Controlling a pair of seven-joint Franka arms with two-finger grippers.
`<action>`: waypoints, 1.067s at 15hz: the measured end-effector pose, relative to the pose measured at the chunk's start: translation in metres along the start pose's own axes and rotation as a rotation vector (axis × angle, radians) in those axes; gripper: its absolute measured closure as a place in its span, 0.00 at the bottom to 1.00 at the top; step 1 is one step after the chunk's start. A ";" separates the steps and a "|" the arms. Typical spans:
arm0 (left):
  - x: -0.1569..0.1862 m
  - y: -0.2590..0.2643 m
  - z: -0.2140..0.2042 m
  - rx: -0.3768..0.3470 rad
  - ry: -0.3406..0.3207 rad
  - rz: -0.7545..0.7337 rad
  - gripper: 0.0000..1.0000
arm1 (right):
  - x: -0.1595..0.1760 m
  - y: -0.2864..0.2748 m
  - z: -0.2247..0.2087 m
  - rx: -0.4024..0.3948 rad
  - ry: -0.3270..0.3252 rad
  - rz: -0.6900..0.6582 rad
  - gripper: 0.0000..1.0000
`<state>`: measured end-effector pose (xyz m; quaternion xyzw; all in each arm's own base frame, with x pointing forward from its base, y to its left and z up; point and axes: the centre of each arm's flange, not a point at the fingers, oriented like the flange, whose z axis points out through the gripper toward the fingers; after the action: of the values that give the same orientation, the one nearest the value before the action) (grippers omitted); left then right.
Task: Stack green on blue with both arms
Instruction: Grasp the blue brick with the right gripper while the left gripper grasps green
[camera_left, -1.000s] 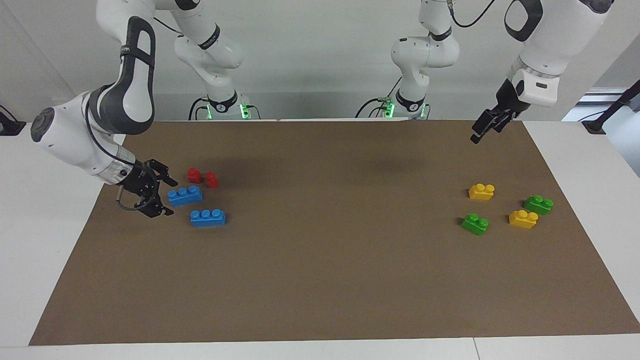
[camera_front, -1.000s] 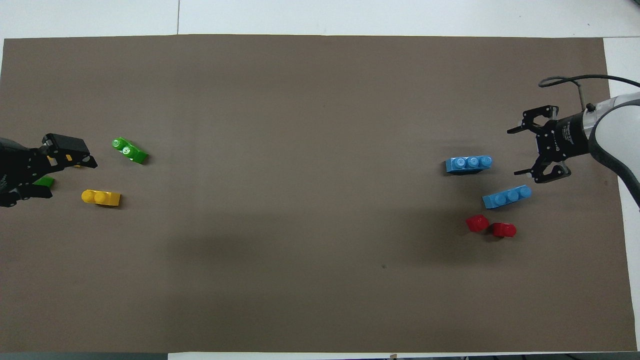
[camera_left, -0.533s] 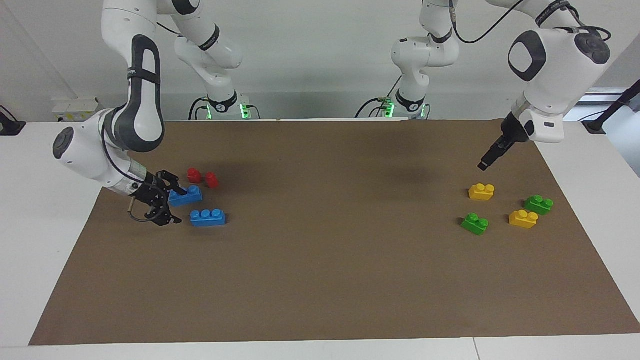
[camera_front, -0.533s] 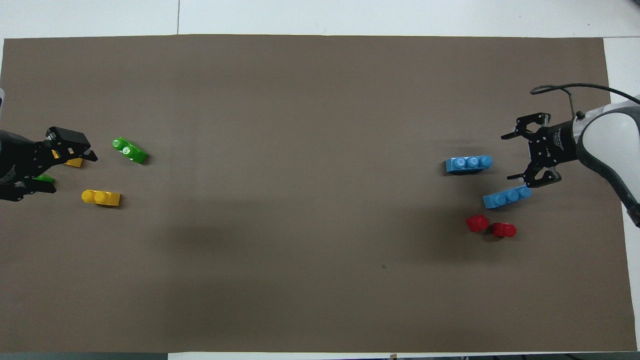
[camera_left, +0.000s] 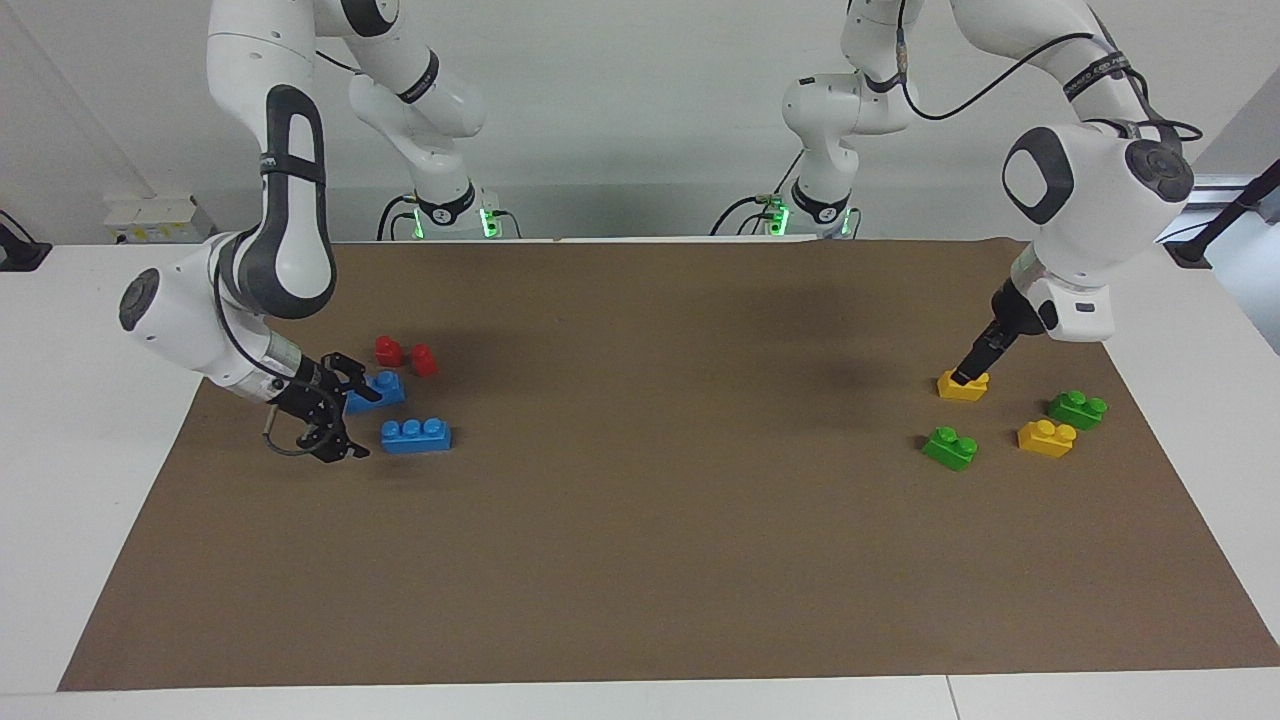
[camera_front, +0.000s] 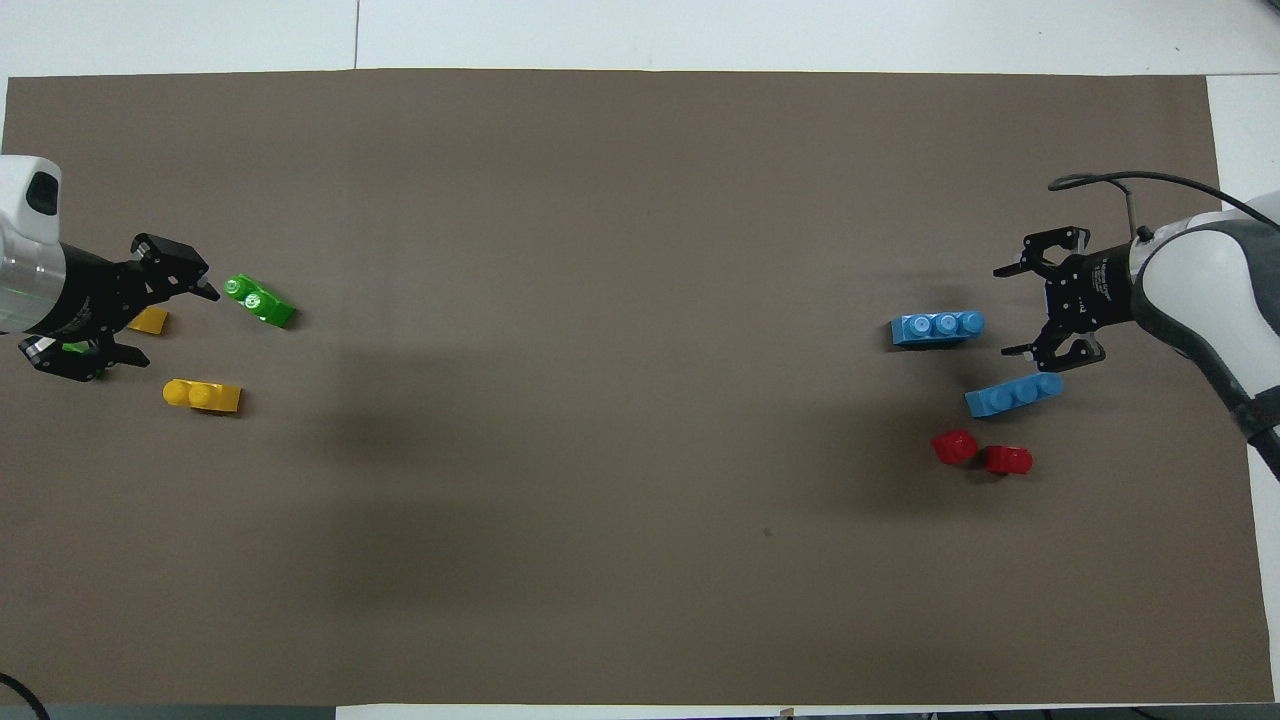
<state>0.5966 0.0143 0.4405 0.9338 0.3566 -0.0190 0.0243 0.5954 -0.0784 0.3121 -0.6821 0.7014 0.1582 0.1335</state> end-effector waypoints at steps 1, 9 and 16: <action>0.003 0.002 0.008 0.003 0.000 -0.028 0.00 | 0.001 0.002 0.004 -0.003 0.001 0.003 0.00; 0.032 0.008 0.057 0.028 0.022 -0.148 0.00 | -0.006 0.010 0.030 0.003 0.024 -0.006 0.09; 0.055 0.007 0.078 -0.010 0.067 -0.232 0.00 | -0.006 0.010 0.030 0.007 0.026 -0.030 0.66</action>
<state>0.6415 0.0410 0.3595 0.8863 0.4628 0.0115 0.0145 0.5850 -0.0609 0.2874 -0.6942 0.6932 0.1449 0.1290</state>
